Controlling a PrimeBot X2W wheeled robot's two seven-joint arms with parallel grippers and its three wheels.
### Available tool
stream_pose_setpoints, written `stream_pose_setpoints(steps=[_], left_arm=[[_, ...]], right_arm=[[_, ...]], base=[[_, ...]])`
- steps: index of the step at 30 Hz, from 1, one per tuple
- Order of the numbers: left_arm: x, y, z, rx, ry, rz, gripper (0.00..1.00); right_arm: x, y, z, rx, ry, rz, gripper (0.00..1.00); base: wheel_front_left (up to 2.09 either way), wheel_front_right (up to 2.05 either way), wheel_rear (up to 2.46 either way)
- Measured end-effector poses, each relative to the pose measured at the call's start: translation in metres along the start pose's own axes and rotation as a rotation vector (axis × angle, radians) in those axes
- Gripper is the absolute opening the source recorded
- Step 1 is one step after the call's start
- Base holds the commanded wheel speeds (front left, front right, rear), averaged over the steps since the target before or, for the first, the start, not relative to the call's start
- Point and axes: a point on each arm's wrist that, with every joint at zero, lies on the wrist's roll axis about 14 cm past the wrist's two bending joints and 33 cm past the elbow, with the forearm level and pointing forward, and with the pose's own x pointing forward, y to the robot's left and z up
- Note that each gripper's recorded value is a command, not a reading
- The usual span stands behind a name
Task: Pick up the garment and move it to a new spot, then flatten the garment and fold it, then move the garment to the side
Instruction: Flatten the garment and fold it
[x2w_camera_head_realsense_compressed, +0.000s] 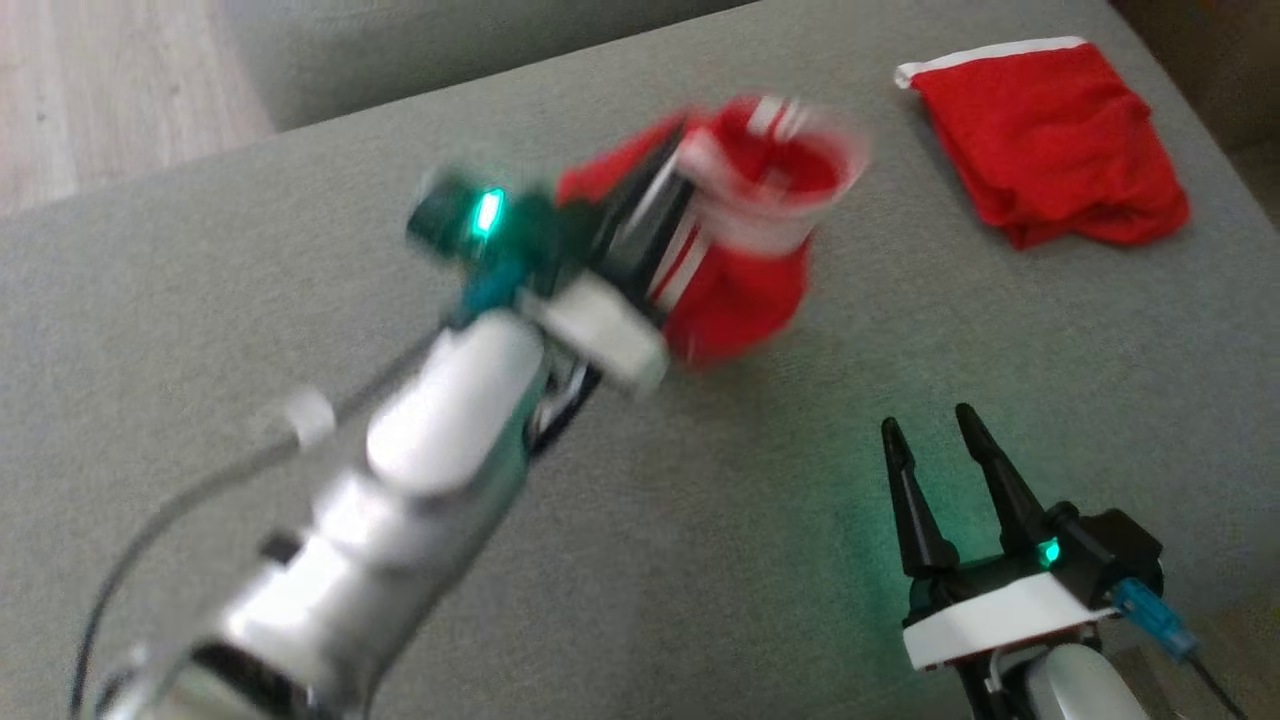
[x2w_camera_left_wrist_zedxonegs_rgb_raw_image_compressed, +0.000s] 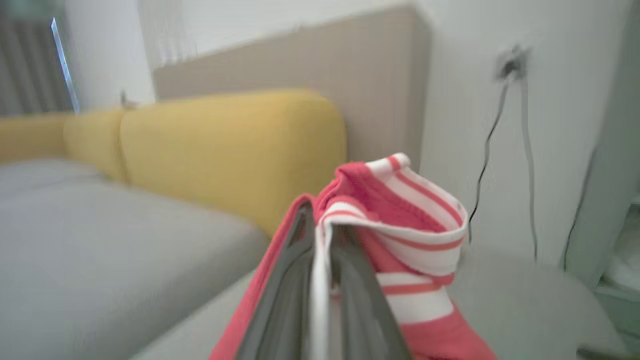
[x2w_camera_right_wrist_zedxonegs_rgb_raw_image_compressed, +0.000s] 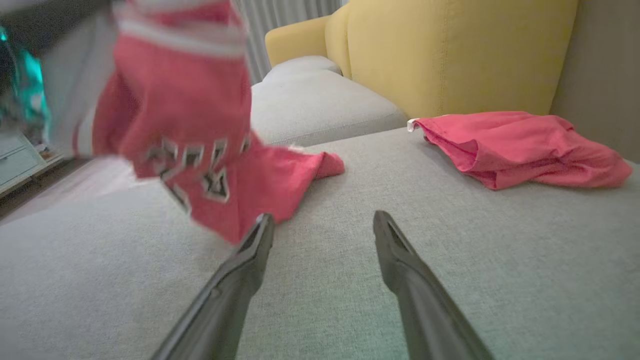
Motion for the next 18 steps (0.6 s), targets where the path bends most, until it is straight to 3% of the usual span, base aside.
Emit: stream_pose_setpoints(steps=[5,9,11,14,15,18], left_arm=[[0.039,-0.011,0.146,0.103,-0.325,-0.094,0.00],[0.031,0.017,0.275,0.129,-0.615,0.004,0.00],[0.017,0.037,0.306,0.109,-0.691,0.056,0.00],[0.001,0.078,0.277,0.028,-0.644,0.159,0.00],[-0.011,0.103,0.205,-0.042,-0.498,0.238,0.00],[-0.050,0.109,0.069,-0.162,-0.223,0.331,0.00]], right_arm=[[-0.007,-0.003,0.006,0.010,-0.024,-0.016,1.00],[-0.007,-0.002,0.009,0.014,-0.032,-0.014,1.00],[-0.004,0.000,0.009,0.014,-0.033,-0.008,1.00],[0.000,0.000,0.010,0.016,-0.037,-0.002,1.00],[0.004,0.003,0.011,0.017,-0.039,0.008,1.00],[0.011,0.011,0.009,0.019,-0.034,0.037,1.00]], base=[[0.00,0.00,0.00],[0.00,0.00,0.00],[0.00,0.00,0.00],[0.00,0.00,0.00],[0.00,0.00,0.00],[0.00,0.00,0.00]])
